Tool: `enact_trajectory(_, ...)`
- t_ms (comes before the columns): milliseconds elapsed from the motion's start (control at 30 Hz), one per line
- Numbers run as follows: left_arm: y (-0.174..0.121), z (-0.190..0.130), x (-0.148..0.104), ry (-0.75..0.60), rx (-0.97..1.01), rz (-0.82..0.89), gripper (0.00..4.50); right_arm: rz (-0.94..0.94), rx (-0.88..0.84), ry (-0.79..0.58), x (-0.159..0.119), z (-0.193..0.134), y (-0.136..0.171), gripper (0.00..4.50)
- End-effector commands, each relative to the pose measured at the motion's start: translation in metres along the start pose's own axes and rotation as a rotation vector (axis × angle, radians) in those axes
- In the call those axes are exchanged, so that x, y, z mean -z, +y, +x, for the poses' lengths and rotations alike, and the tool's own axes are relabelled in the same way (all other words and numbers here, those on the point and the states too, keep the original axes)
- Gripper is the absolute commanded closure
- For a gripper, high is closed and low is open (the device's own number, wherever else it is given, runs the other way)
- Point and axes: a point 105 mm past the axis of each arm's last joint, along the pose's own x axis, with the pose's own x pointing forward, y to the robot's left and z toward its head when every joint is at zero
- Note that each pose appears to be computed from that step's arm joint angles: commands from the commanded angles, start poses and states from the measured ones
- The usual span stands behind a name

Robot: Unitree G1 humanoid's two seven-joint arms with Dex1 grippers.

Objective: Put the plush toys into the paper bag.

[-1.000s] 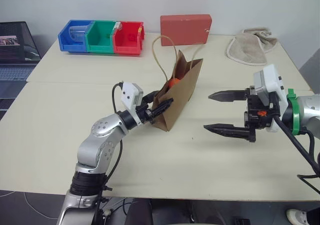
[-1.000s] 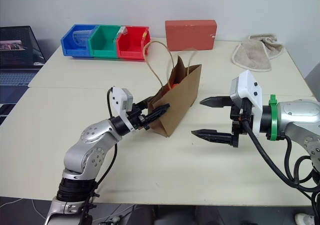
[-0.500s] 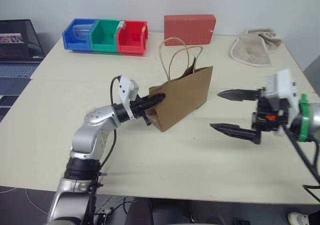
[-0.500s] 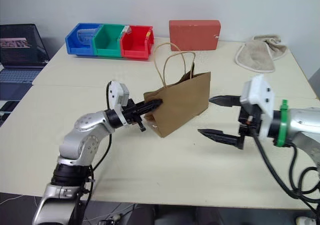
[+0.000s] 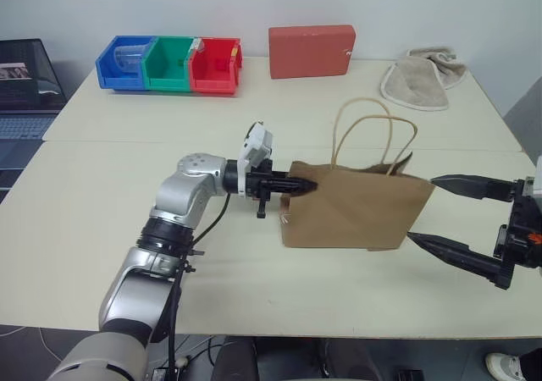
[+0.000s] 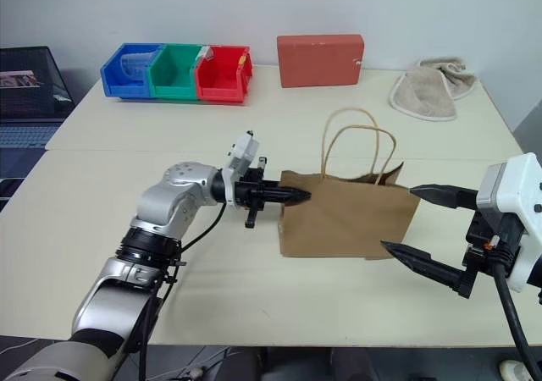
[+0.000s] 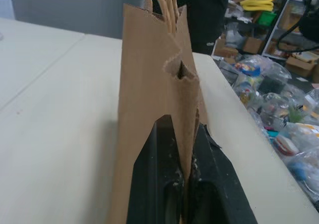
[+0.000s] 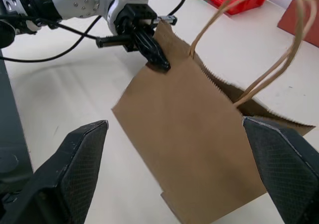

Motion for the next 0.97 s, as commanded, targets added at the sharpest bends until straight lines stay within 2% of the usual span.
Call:
enact_trajectory(33, 0.007, 0.000, -0.006, 0.018, -0.026, 0.085, 4.45, -0.040, 0.010, -0.019, -0.008, -0.001, 0.003, 0.00)
enact_trajectory(133, 0.011, -0.005, -0.010, 0.005, -0.057, 0.094, 3.80, -0.040, 0.001, -0.014, -0.007, 0.001, 0.002, 0.00)
enact_trajectory(400, 0.003, -0.036, -0.013, 0.048, -0.122, 0.084, 1.25, -0.074, -0.027, 0.008, -0.007, 0.006, -0.007, 0.00)
enact_trajectory(500, -0.007, -0.079, -0.012, 0.179, -0.250, 0.110, 0.32, -0.089, -0.032, 0.033, -0.008, -0.001, -0.022, 0.00)
enact_trajectory(600, -0.012, -0.100, -0.014, 0.264, -0.326, 0.145, 0.32, -0.108, -0.017, 0.053, -0.007, -0.008, -0.035, 0.00)
enact_trajectory(700, -0.024, -0.136, -0.022, 0.394, -0.412, 0.172, 0.32, -0.130, -0.009, 0.119, -0.006, -0.027, -0.055, 0.00)
enact_trajectory(867, -0.031, -0.165, -0.040, 0.420, -0.511, 0.167, 0.32, -0.156, 0.007, 0.178, -0.007, -0.052, -0.075, 0.00)
enact_trajectory(967, -0.035, -0.172, -0.038, 0.448, -0.526, 0.156, 0.32, -0.166, 0.002, 0.185, -0.006, -0.056, -0.081, 0.00)
